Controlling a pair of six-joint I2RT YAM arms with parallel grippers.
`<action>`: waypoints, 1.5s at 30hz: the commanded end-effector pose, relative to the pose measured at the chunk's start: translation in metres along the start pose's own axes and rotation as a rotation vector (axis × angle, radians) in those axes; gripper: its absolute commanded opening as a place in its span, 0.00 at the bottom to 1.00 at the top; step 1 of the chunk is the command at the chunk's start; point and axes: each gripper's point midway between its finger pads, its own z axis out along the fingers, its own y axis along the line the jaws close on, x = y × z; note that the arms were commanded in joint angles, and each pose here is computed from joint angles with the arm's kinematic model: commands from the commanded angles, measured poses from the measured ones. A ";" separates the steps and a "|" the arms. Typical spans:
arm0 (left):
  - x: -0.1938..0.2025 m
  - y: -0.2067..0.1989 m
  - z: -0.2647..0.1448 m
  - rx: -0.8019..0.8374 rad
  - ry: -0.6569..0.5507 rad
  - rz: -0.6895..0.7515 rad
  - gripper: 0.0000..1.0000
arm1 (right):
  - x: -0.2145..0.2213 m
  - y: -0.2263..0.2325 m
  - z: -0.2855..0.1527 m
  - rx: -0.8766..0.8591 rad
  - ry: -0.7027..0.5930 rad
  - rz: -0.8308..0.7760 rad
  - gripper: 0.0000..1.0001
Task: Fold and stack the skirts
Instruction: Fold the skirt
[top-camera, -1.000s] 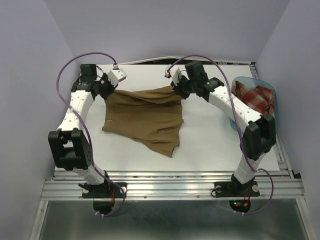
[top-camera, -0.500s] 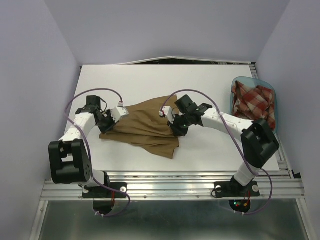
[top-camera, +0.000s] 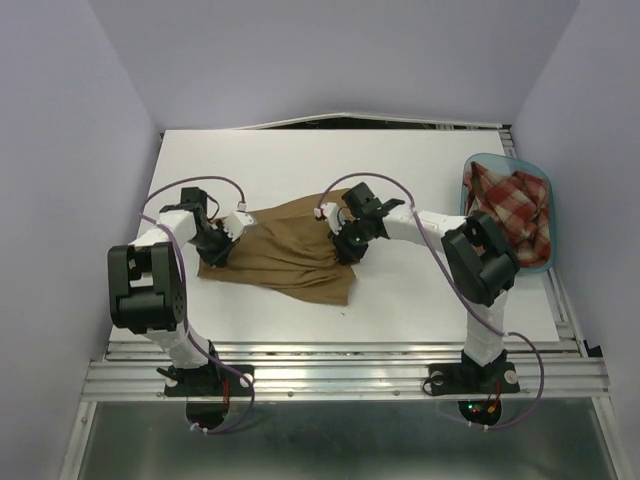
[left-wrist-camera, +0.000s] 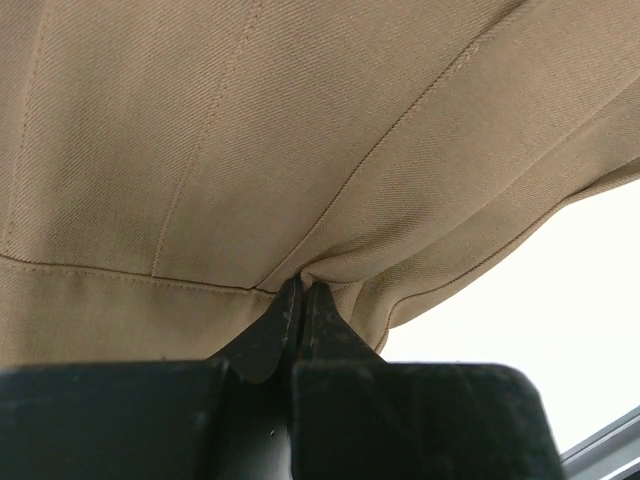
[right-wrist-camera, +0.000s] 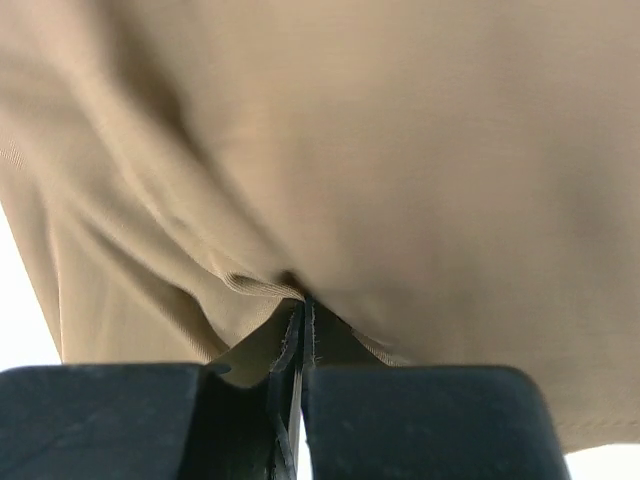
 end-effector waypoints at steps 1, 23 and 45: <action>-0.010 0.018 0.008 -0.028 -0.006 -0.092 0.00 | 0.024 -0.118 -0.001 0.278 0.047 0.111 0.01; -0.182 -0.013 0.025 0.015 -0.235 -0.454 0.00 | -0.071 -0.293 -0.188 0.821 -0.282 0.323 0.80; -0.187 -0.038 -0.002 -0.013 -0.292 -0.498 0.00 | -0.115 -0.022 -0.024 -0.334 -0.535 1.103 0.50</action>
